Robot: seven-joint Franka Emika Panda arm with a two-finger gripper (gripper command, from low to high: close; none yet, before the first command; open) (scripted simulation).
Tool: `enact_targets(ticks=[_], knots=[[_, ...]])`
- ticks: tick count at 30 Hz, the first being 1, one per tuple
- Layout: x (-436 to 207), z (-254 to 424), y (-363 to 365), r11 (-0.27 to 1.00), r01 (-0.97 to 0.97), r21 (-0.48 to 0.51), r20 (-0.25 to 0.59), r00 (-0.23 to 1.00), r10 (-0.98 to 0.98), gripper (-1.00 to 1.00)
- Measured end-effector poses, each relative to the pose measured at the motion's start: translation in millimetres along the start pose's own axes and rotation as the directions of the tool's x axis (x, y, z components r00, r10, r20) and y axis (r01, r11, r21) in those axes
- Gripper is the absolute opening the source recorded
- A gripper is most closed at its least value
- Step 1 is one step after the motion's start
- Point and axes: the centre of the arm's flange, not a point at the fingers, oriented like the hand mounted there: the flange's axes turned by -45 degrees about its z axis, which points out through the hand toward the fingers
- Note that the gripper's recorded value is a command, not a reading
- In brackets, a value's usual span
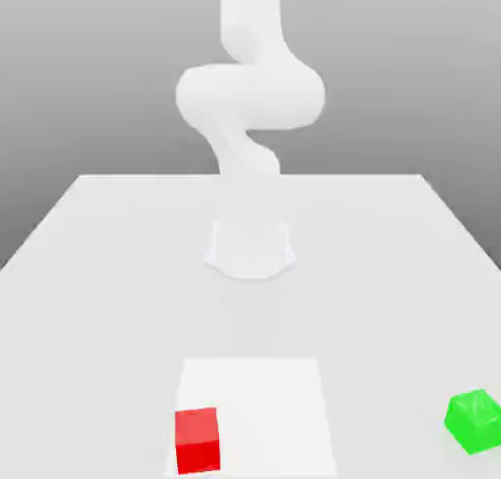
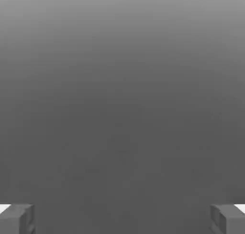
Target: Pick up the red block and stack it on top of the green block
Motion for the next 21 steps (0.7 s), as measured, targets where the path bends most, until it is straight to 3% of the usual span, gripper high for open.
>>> enact_targets(ticks=[10, 21], knots=[[-47, 196, 25, 0.998, 0.039, 0.049, 0.288, 0.956, -0.052, 0.0], [-177, 361, 52, 0.994, 0.082, 0.071, 0.568, 0.816, -0.108, 0.0]])
